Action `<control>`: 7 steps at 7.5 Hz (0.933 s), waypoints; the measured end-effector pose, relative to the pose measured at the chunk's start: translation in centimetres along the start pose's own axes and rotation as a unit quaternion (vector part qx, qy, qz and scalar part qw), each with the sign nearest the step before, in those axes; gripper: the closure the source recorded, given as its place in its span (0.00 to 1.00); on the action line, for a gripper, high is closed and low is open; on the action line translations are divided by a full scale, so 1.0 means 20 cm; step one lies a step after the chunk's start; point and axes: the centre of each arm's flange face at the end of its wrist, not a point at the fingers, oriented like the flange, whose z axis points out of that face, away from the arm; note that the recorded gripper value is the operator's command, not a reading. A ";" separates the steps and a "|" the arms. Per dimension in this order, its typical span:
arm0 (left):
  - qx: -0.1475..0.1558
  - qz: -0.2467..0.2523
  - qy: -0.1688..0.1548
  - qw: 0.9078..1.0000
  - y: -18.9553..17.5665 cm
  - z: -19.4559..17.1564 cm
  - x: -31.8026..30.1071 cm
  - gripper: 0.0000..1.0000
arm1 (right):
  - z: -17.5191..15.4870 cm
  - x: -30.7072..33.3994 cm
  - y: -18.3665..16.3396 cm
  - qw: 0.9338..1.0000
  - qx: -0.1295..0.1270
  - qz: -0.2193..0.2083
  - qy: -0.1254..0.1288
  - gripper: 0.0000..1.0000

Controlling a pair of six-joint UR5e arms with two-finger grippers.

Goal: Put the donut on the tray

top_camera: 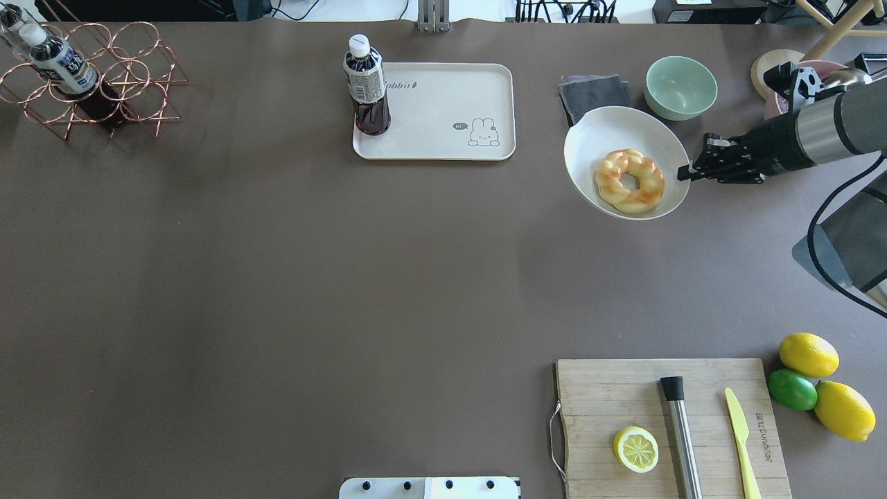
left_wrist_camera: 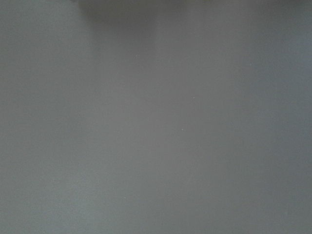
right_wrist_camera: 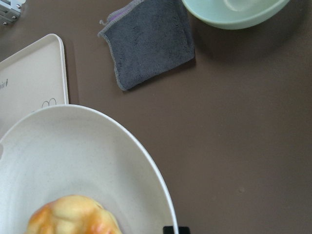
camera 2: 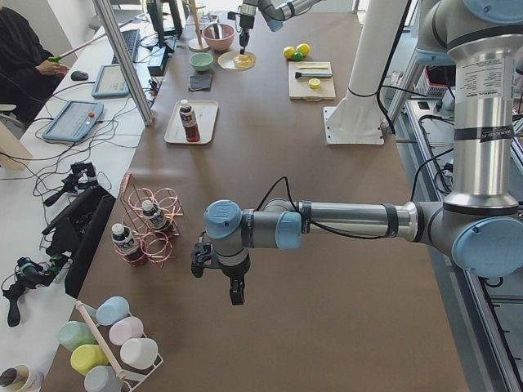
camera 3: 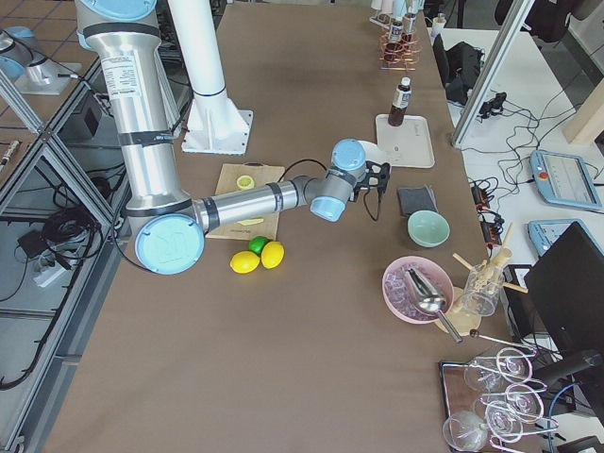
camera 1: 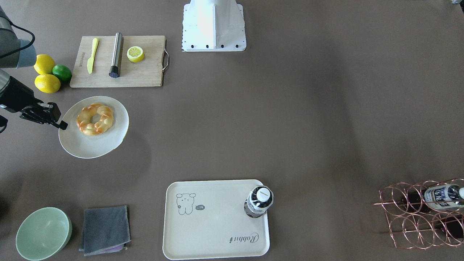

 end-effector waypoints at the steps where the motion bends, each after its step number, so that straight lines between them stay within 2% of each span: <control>1: 0.001 0.001 0.000 1.000 -0.01 0.00 0.01 0.02 | 0.04 -0.07 -0.07 1.000 0.009 0.012 -0.002 1.00; 4: 0.001 0.004 0.000 1.000 -0.03 -0.01 0.03 0.02 | 0.31 -0.39 -0.30 0.997 0.044 0.066 -0.002 1.00; 6: 0.000 0.005 0.000 1.000 -0.03 -0.01 0.03 0.02 | 0.51 -0.61 -0.43 0.993 0.068 0.096 0.013 1.00; 7: 0.000 0.005 0.000 1.000 -0.04 0.00 0.03 0.02 | 0.58 -0.77 -0.46 0.991 0.077 0.108 0.029 1.00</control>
